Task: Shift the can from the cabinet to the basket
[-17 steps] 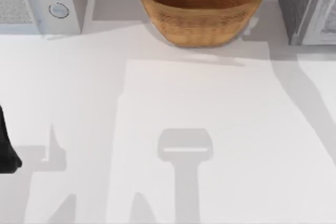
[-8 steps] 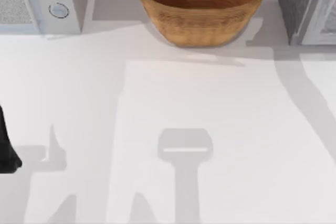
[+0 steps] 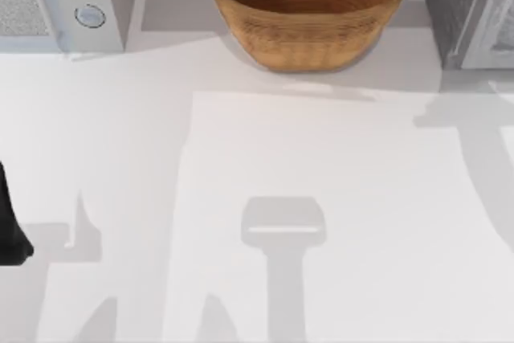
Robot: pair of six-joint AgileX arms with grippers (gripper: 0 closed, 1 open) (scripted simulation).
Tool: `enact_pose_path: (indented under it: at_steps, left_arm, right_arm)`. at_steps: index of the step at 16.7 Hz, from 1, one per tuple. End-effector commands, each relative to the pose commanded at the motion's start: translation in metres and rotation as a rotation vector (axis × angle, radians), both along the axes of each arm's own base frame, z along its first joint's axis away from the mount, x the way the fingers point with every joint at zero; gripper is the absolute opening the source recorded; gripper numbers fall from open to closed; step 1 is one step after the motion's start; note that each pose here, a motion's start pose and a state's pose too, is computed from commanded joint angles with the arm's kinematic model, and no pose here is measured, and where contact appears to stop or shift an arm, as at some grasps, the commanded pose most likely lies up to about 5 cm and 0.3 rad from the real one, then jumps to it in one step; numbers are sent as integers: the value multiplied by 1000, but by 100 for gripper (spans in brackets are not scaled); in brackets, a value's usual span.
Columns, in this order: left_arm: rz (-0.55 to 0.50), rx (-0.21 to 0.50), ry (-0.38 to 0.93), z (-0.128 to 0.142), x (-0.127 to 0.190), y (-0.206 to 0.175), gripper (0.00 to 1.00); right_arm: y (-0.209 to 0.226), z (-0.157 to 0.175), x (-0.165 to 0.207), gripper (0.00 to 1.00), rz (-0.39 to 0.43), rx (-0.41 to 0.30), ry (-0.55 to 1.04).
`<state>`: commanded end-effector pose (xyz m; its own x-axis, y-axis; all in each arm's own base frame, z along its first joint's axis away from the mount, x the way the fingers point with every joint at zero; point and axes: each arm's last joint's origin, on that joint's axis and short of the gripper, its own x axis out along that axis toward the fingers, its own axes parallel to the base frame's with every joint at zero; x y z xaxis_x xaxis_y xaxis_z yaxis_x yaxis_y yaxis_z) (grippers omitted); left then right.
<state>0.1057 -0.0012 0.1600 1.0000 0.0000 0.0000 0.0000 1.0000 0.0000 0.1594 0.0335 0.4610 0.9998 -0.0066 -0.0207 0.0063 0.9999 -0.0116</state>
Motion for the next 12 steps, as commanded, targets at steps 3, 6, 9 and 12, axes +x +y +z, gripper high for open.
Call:
enact_pose_path:
  at_steps: [3,6,9,12]
  left_arm:
    - [0,0,0,0,0,0,100]
    - [0,0,0,0,0,0,100]
    - [0,0,0,0,0,0,100]
    - [0,0,0,0,0,0,100]
  right_arm:
    - [-13,-82,-18,0,-2,-8,58]
    - [-23,-167,-35,0,-2,-5,94]
    - [-29,-234,-47,0,0,4,75]
    - [-33,-278,-53,0,4,10,24]
